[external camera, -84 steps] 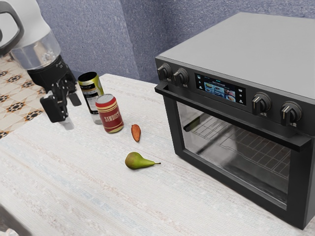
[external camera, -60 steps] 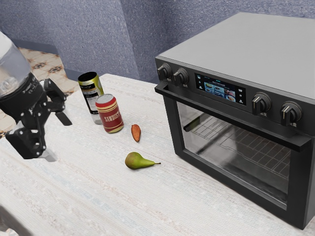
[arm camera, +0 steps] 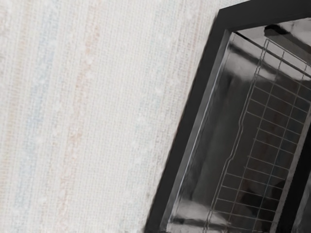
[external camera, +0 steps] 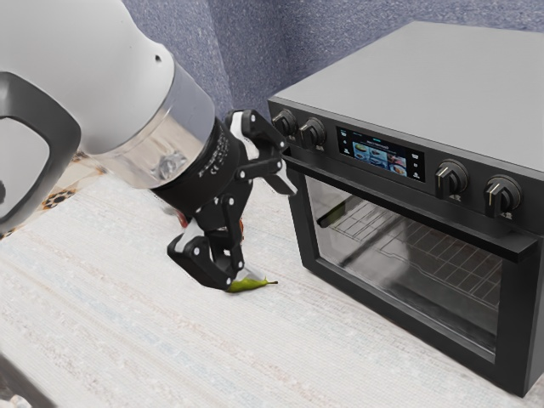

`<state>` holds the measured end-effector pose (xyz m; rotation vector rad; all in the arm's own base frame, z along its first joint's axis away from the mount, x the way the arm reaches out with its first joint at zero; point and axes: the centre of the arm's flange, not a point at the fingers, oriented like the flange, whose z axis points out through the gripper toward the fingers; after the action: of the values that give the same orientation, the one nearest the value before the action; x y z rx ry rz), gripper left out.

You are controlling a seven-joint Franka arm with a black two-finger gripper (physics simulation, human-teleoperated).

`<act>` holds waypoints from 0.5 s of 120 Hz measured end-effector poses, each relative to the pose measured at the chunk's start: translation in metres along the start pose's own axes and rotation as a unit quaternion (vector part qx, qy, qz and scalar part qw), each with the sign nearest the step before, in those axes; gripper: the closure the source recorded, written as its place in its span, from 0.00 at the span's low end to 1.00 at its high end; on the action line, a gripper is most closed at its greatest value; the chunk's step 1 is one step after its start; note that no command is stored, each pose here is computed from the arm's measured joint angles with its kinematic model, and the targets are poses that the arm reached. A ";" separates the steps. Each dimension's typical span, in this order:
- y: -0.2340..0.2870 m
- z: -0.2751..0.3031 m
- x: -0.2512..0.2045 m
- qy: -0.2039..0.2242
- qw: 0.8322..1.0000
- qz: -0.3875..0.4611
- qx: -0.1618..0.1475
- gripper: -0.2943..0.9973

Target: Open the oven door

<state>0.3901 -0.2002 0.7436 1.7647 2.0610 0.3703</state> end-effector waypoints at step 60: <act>0.054 0.066 0.005 -0.021 0.999 0.038 -0.008 0.23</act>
<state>0.4670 -0.1903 0.7090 1.8304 1.9614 0.3677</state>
